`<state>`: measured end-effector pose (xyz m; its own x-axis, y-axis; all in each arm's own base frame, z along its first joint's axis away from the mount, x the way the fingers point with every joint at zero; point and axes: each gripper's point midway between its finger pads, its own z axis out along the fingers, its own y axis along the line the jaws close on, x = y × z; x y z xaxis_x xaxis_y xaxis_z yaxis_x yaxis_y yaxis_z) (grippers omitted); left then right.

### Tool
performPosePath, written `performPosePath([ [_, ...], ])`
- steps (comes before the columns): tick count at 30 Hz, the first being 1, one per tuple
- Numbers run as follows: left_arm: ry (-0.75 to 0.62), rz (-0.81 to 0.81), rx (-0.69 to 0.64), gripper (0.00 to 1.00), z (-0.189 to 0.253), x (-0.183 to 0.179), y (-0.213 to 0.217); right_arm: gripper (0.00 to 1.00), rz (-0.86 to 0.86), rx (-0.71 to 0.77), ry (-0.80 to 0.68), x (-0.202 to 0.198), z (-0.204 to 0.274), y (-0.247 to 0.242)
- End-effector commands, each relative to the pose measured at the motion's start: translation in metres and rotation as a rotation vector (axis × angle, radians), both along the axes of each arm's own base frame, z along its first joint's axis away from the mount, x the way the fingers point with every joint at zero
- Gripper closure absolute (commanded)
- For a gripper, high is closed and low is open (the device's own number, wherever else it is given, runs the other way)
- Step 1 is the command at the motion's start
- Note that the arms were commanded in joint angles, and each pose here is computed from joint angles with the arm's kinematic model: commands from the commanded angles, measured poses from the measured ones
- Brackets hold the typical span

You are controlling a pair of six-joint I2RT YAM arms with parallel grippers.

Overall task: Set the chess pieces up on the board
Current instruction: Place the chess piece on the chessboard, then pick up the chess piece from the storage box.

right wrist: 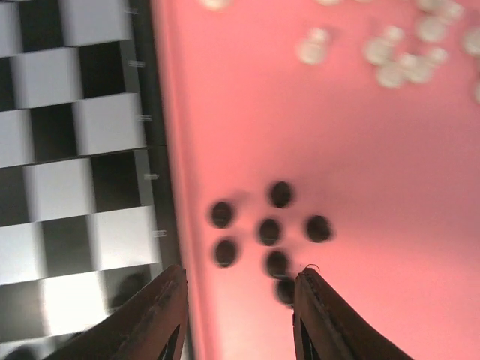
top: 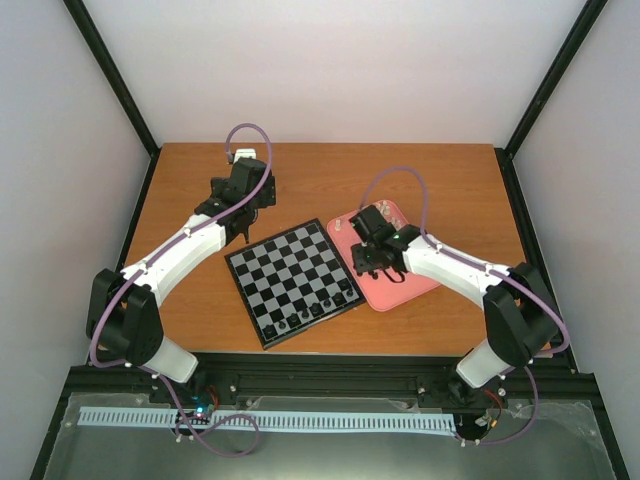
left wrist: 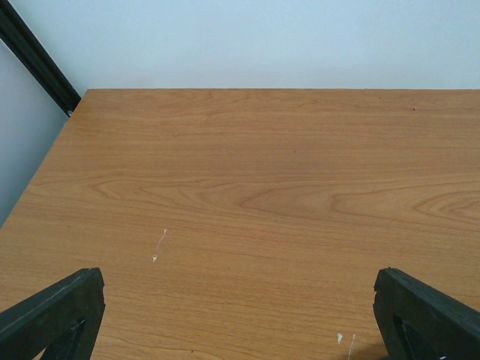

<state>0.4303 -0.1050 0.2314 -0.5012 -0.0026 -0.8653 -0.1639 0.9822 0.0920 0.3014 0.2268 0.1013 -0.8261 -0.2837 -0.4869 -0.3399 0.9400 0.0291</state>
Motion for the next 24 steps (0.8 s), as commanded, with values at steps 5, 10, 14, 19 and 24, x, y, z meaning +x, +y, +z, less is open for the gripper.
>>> performPosePath([
  [5, -0.06, -0.012, -0.026, 0.0, 0.029, 0.004, -0.006, 0.63, -0.085, -0.096, 0.023, 0.008, -0.031, -0.044],
  [10, -0.057, 0.007, -0.009, 0.0, 0.027, 0.004, -0.002, 0.65, -0.086, -0.107, 0.029, 0.007, -0.039, -0.05],
  [14, -0.036, 0.013, 0.007, 0.0, 0.02, 0.007, -0.003, 0.7, -0.087, -0.091, 0.047, 0.004, -0.046, -0.054],
  [19, -0.018, 0.007, 0.01, 0.0, 0.012, 0.013, -0.007, 0.73, -0.06, -0.074, 0.077, 0.0, -0.055, -0.049],
  [24, -0.014, 0.005, 0.018, 0.0, 0.01, 0.015, -0.008, 0.74, -0.049, -0.07, 0.094, 0.001, -0.061, -0.045],
])
